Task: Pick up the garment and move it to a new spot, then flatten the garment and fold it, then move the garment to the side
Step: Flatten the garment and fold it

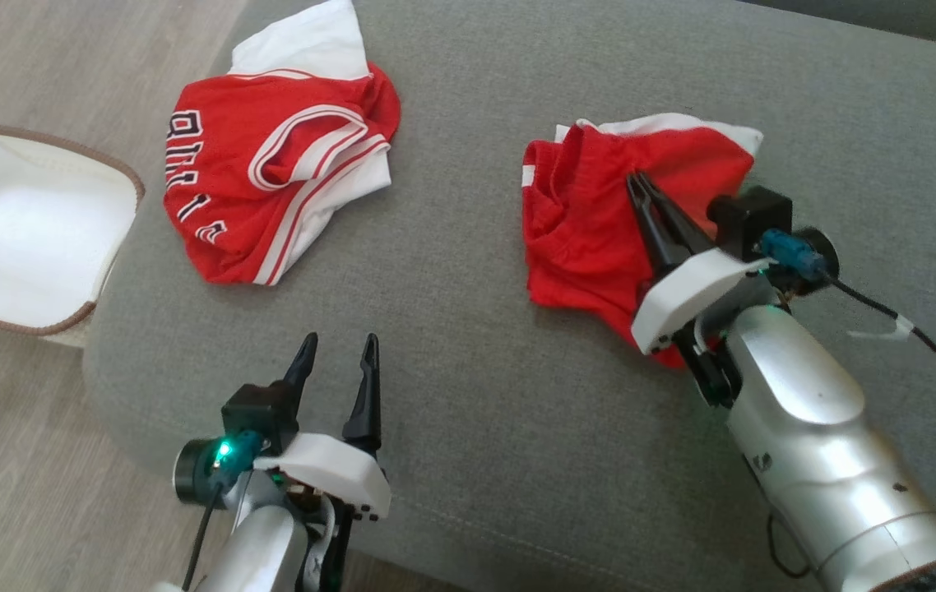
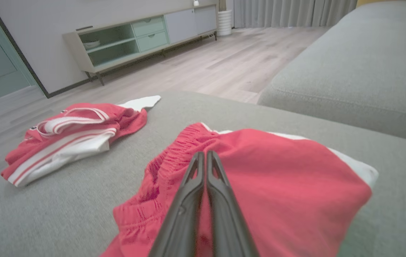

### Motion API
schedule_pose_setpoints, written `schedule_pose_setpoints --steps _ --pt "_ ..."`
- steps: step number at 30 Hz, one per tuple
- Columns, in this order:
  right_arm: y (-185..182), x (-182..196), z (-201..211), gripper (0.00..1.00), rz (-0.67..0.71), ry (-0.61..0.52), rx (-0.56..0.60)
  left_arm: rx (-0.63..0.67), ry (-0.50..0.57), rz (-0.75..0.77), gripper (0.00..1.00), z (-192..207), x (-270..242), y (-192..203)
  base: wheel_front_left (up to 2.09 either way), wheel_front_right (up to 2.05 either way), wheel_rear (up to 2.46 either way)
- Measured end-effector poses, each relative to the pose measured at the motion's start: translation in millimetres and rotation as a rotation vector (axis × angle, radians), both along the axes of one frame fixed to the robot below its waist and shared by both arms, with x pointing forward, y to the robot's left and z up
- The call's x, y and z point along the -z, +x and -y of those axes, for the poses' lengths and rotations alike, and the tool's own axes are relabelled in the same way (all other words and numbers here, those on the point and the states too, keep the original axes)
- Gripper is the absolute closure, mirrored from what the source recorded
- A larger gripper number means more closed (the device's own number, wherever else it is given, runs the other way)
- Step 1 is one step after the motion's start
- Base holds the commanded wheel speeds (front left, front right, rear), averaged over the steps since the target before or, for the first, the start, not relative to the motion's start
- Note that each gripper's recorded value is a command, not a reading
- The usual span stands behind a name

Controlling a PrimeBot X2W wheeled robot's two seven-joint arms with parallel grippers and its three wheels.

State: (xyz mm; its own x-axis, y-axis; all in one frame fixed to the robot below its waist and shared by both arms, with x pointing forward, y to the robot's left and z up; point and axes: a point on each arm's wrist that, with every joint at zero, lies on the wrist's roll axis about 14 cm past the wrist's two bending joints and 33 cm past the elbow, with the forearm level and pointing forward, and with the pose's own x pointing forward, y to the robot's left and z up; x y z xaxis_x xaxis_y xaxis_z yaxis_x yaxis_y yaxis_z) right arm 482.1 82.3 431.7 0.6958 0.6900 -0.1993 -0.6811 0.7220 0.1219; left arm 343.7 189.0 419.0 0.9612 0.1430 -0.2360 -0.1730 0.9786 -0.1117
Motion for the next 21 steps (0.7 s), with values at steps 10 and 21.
schedule_pose_setpoints --steps 10,21 --pt "-10 20 -12 0.52 -0.043 -0.049 -0.053 -0.027 0.007 -0.005 0.00 -8 0 -6 0.00 0.00 0.00" --pt "-15 37 -4 0.00 -0.066 -0.120 -0.064 -0.029 -0.002 -0.007 0.00 -7 1 -6 0.00 0.00 0.00"
